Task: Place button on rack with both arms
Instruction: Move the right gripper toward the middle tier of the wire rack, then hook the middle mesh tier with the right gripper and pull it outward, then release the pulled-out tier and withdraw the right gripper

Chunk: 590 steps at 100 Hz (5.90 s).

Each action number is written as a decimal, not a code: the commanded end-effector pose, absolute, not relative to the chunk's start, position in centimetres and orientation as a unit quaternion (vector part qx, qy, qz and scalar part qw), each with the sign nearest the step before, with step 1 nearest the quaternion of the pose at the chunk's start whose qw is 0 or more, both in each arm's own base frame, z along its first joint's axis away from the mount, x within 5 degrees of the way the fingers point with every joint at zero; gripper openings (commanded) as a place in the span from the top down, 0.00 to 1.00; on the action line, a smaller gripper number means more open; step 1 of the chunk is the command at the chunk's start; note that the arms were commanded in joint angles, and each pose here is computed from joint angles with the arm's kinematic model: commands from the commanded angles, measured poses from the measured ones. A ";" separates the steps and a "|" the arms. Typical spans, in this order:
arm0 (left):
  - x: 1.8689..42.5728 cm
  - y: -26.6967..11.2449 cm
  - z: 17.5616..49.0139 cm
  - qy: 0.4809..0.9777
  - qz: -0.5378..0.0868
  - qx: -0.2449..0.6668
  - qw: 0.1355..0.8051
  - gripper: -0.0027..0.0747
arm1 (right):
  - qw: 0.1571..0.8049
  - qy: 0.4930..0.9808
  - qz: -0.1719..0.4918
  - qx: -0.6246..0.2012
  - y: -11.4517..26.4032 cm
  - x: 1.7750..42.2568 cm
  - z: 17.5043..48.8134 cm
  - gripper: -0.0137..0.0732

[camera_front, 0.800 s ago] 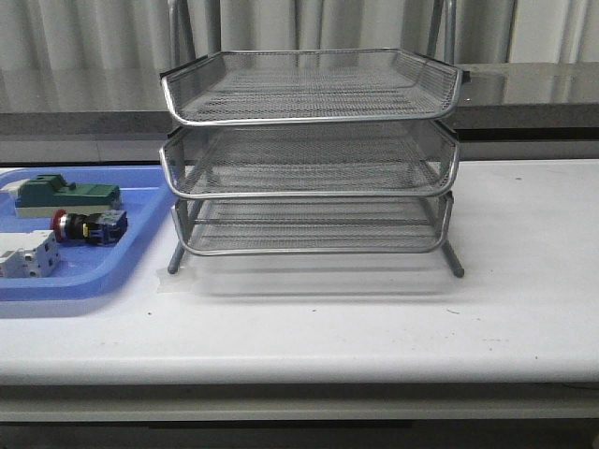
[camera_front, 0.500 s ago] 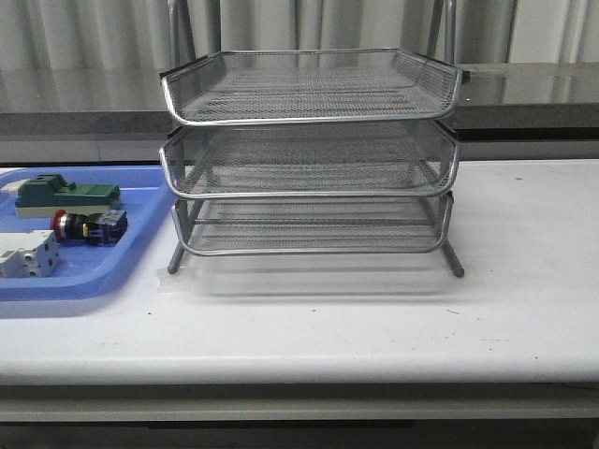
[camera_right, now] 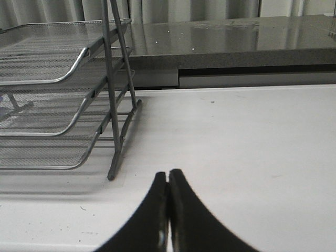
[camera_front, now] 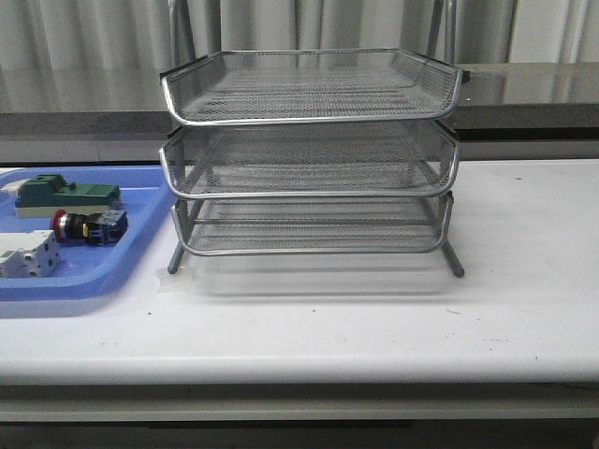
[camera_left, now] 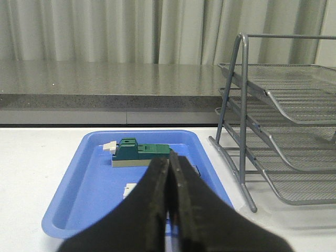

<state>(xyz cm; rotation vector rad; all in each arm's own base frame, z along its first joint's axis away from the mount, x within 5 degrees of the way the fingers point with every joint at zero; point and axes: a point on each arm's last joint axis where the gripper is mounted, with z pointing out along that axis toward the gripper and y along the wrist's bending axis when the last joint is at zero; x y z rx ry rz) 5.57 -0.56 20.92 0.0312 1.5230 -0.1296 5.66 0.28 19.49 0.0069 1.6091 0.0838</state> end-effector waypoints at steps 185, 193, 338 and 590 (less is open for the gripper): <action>5.5 -0.6 20.3 0.665 -0.067 0.016 0.744 0.99 | 0.376 0.862 0.298 0.166 6.3 24.0 27.0 0.43; 5.5 -0.6 20.3 0.665 -0.067 0.016 0.744 0.99 | 0.366 0.862 0.307 0.170 6.6 24.8 26.2 0.43; 5.5 -0.6 20.3 0.665 -0.067 0.016 0.744 0.99 | 0.340 0.843 0.386 0.158 8.9 31.7 20.8 0.85; 5.5 -0.6 20.3 0.665 -0.067 0.016 0.744 0.99 | 0.304 0.946 0.101 -0.054 4.0 17.7 28.4 0.28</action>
